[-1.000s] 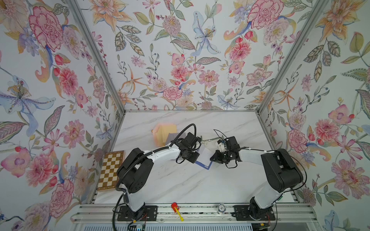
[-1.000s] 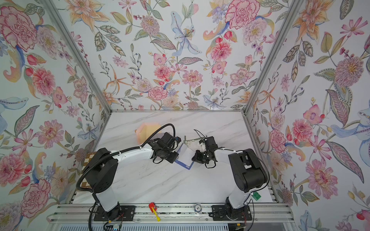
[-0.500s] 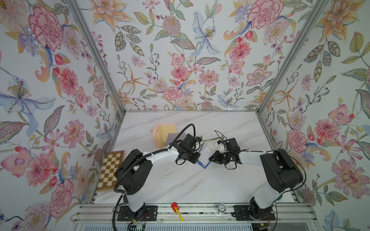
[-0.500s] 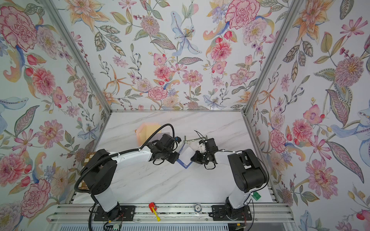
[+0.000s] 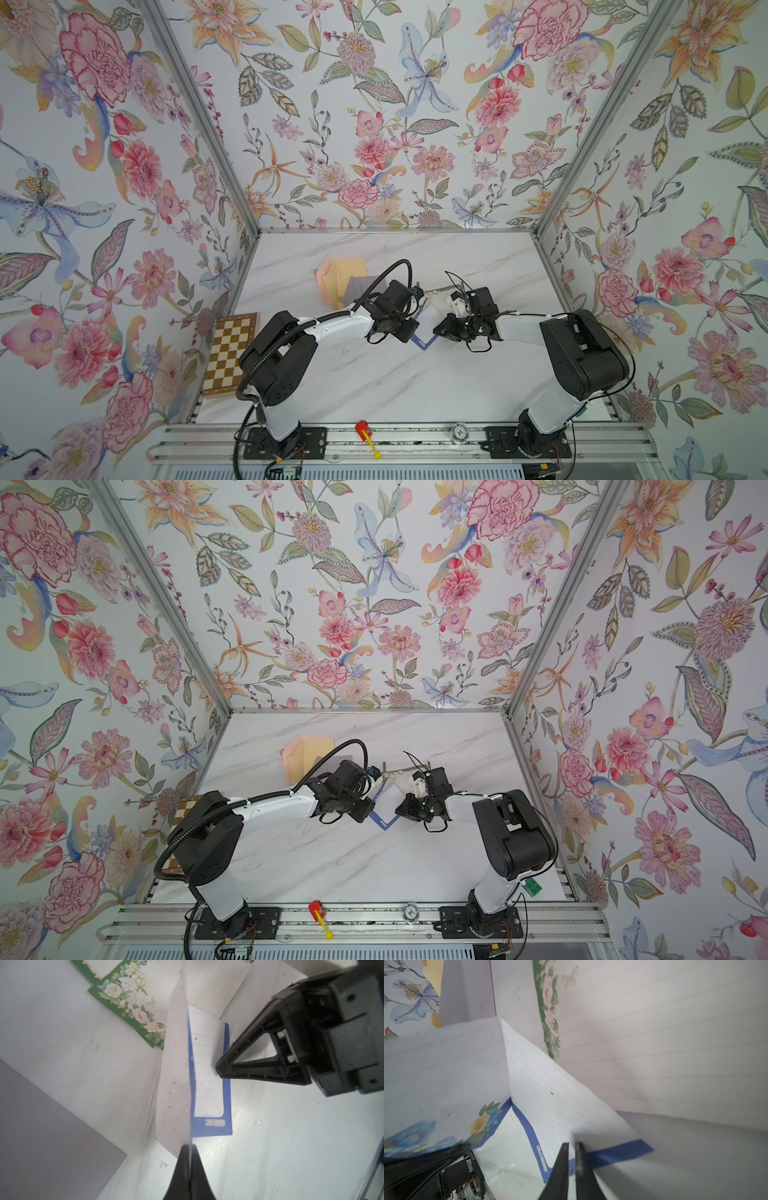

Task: Fold the letter paper in half and place it into the envelope
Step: Fold the letter paper at the center of the board.

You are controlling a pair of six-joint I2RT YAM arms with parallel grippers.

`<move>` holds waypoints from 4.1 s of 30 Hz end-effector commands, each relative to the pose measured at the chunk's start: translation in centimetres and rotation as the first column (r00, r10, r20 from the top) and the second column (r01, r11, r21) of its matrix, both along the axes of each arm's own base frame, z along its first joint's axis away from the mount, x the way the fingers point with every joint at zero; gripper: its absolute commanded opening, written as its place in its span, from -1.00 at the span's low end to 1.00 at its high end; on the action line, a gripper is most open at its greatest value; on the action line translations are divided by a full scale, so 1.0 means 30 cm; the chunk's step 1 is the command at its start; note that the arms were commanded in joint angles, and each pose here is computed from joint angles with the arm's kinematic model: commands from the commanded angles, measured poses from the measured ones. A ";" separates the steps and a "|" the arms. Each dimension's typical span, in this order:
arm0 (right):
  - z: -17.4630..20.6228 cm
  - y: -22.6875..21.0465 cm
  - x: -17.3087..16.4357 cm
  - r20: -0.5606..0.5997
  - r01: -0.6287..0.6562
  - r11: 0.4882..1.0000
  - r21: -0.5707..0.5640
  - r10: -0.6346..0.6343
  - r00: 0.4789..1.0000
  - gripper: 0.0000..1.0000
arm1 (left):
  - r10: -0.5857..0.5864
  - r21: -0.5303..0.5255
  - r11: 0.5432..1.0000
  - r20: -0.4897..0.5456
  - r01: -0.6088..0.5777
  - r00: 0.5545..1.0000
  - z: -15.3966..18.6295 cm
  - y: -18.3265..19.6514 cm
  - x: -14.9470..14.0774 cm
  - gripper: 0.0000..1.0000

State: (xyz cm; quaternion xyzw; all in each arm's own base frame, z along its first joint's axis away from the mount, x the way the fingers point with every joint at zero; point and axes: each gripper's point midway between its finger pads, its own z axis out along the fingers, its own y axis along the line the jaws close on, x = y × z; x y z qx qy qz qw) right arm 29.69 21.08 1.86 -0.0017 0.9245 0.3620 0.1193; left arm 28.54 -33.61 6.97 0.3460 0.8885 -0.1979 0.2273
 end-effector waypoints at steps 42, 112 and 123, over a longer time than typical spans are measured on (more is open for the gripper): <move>-0.008 0.031 -0.075 -0.022 0.076 0.987 0.142 -0.073 0.997 -0.74 | -0.170 0.133 0.980 0.153 0.150 0.973 -0.114 -0.042 -0.027 -0.97; 0.046 0.148 -0.058 -0.236 -0.336 0.938 0.089 0.348 0.907 -0.71 | -0.647 0.614 0.700 0.331 0.365 0.687 -0.212 0.008 -0.184 -1.00; 0.023 0.174 -0.100 -0.250 -0.363 0.928 0.082 0.372 0.894 -0.73 | -0.667 0.652 0.682 0.368 0.332 0.648 -0.235 0.022 -0.189 -1.00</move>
